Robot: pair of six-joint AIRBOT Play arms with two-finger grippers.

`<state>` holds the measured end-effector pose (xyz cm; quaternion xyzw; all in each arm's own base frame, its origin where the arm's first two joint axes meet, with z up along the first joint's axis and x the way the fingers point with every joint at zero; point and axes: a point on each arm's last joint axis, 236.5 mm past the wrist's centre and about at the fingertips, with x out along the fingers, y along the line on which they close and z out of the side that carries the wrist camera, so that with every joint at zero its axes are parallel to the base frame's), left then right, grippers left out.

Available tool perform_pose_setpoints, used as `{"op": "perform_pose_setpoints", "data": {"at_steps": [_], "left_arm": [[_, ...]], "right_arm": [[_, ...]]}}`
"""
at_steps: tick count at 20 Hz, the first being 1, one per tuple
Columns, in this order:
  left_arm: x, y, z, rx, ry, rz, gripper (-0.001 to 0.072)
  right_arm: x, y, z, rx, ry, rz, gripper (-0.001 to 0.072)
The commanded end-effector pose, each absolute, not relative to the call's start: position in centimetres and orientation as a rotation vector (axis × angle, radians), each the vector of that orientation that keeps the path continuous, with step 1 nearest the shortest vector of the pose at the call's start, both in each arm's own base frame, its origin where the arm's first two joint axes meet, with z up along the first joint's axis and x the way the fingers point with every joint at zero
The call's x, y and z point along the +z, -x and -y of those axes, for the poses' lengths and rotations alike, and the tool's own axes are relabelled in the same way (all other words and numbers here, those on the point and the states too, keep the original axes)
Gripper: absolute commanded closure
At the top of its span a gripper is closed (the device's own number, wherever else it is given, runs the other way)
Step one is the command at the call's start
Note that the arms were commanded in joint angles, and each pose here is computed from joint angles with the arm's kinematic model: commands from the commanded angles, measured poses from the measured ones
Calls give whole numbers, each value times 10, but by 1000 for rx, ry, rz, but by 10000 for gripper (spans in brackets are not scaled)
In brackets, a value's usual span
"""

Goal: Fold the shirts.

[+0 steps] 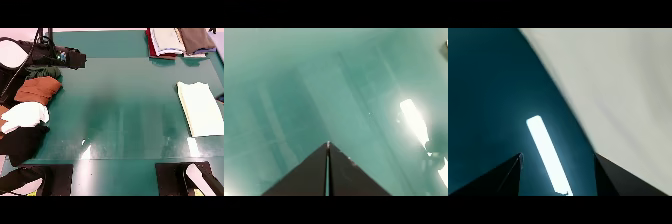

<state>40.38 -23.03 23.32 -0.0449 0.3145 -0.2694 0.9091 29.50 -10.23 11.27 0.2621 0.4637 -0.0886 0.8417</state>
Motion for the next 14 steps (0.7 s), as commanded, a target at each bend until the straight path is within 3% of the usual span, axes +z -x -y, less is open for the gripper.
{"op": "perform_pose_setpoints", "data": {"at_steps": [1,3,4,5,7,14], "left_arm": [[231,-403,230,-557,90,-659,687],[235,-406,231,-555,96,-637,687],[238,-408,231,-554,101,-622,687],[240,-409,231,-553,103,-612,687],[243,-411,231,-552,107,-599,687],[246,-413,232,-550,112,-582,687]], "right_arm": [[147,-333,15,95,-520,-903,188],[150,-340,-30,209,-451,-903,192],[153,-342,-49,258,-423,-897,233],[155,-342,-68,307,-397,-889,348],[159,-341,-99,387,-355,-877,691],[163,-335,-131,472,-310,-866,694]]}}
